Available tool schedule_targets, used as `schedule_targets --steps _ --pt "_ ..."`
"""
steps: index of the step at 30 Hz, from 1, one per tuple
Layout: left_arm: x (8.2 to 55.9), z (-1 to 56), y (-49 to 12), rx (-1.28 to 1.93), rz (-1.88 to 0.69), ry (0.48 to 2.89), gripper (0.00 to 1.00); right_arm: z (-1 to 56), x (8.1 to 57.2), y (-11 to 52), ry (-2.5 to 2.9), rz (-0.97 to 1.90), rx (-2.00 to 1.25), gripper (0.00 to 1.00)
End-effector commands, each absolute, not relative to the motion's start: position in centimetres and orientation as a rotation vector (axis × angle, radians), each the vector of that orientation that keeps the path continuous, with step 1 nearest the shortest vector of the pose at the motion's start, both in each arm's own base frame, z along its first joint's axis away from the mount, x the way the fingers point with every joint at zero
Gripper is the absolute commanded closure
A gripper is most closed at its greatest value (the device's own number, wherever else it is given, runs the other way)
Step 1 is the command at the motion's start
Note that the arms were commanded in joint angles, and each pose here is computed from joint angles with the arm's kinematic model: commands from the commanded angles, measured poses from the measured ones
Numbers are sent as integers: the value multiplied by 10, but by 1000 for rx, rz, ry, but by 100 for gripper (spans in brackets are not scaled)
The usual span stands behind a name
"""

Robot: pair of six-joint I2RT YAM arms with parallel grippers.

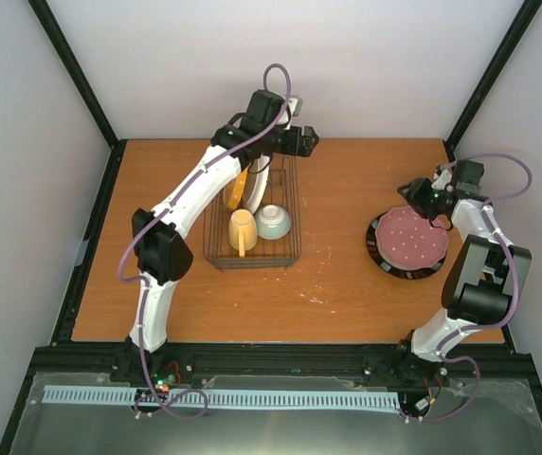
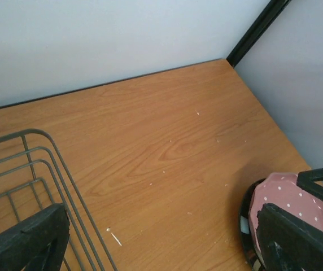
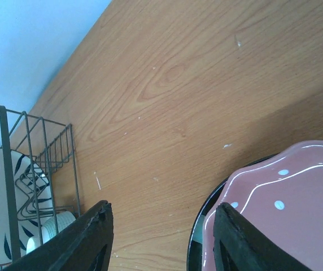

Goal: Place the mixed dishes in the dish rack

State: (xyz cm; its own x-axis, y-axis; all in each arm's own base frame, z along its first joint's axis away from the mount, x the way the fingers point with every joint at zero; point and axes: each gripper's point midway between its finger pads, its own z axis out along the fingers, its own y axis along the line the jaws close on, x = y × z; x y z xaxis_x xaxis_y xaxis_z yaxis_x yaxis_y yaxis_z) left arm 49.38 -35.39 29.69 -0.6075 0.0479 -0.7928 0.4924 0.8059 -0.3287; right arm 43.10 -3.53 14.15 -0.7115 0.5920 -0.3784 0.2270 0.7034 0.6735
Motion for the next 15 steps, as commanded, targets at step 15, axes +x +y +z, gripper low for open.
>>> schedule_targets --steps 15 --pt "486 210 -314 302 -415 2468 7 153 430 -25 2302 861 581 52"
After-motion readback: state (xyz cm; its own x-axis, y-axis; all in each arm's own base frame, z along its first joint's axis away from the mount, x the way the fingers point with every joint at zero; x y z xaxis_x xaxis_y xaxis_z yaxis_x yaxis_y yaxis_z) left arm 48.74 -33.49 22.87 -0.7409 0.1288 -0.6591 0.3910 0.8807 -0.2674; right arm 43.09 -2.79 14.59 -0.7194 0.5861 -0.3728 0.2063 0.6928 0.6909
